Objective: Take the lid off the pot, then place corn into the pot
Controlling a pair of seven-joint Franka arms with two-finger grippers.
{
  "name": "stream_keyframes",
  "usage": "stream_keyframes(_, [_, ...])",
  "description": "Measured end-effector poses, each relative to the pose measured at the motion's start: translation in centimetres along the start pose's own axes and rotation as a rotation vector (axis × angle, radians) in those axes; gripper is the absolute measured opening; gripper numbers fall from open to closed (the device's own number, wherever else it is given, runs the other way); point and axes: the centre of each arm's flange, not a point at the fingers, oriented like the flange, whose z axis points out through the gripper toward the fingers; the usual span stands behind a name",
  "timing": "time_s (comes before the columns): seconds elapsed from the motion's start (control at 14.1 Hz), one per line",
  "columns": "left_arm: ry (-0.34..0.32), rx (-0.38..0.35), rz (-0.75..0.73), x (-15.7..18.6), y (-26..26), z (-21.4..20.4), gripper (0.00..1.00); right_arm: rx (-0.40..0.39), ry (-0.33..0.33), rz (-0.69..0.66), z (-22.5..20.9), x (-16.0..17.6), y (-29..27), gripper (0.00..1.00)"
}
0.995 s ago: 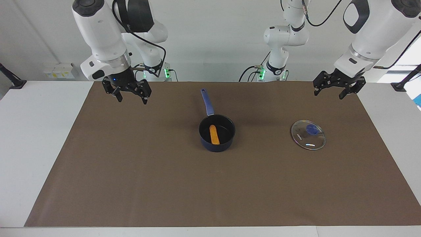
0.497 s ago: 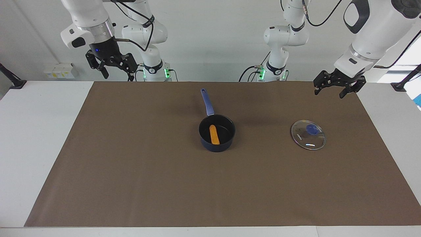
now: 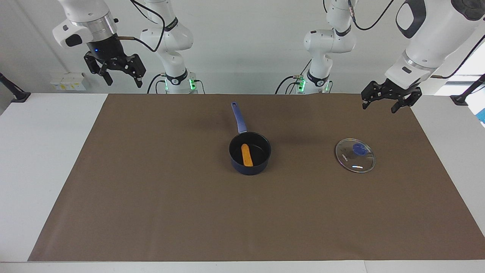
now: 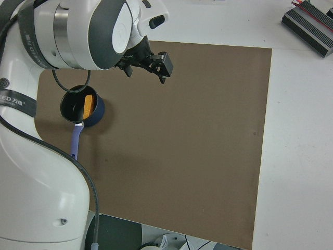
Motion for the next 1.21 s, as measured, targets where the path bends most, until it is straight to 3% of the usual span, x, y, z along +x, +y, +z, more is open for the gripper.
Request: stream_keyframes(1.21, [0.002,0.0,0.0,0.02,0.0,-0.01,1.0,0.003,-0.017,-0.025,-0.75,-0.61,0.63,1.0])
